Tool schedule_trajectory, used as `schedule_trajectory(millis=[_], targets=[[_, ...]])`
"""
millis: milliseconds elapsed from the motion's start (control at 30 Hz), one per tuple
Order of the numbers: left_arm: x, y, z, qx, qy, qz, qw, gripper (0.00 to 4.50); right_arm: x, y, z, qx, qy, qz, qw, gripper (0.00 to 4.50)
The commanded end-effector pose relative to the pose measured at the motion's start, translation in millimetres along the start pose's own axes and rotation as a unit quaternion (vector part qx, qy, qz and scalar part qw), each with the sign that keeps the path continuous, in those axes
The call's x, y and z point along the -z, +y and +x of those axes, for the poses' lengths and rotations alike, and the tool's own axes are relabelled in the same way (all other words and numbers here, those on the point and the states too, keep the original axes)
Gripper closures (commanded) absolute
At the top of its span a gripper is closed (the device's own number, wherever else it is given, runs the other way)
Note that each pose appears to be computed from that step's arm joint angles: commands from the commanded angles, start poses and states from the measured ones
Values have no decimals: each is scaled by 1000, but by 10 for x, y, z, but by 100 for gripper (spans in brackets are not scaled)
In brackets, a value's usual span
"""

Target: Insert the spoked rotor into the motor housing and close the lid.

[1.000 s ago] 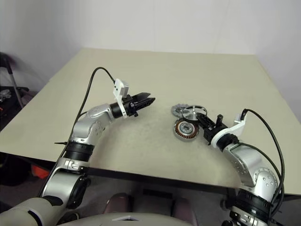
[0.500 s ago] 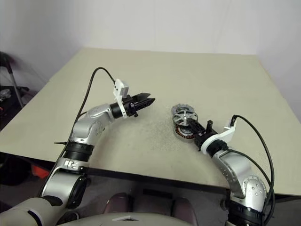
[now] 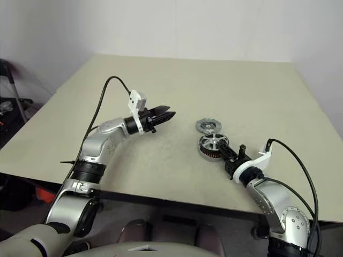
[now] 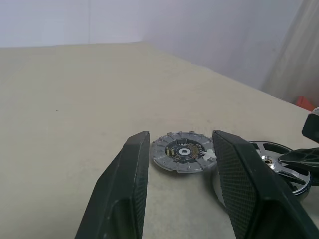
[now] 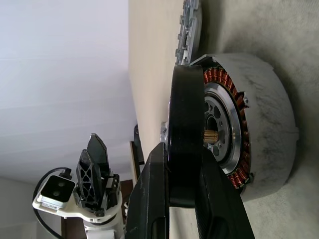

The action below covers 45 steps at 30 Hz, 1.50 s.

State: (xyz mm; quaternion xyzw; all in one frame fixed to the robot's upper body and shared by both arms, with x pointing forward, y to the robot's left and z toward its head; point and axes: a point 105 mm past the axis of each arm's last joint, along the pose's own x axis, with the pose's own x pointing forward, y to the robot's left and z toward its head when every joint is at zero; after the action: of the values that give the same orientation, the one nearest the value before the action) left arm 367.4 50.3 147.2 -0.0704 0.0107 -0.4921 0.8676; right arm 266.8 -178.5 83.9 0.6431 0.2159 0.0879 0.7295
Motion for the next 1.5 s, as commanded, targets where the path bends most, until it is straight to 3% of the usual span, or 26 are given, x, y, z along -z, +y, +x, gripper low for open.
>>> schedule_trajectory(millis=[33, 167, 867, 1400, 1500], targets=[[-150, -14, 21, 4, -17, 25, 1000, 238, 61, 308, 32, -45, 2, -17, 999, 416], [-142, -14, 19, 3, -16, 26, 1000, 238, 105, 414, 80, -48, 2, -20, 999, 416], [-131, -4, 18, 1, -13, 31, 999, 238, -5, 295, 85, -16, -13, -15, 1000, 416], [-151, 21, 9, -4, -12, 38, 999, 238, -5, 67, 50, 25, -13, -6, 1000, 416], [-154, 27, 10, -4, -12, 39, 999, 238, 1, 50, 35, 24, -9, -15, 1000, 311]])
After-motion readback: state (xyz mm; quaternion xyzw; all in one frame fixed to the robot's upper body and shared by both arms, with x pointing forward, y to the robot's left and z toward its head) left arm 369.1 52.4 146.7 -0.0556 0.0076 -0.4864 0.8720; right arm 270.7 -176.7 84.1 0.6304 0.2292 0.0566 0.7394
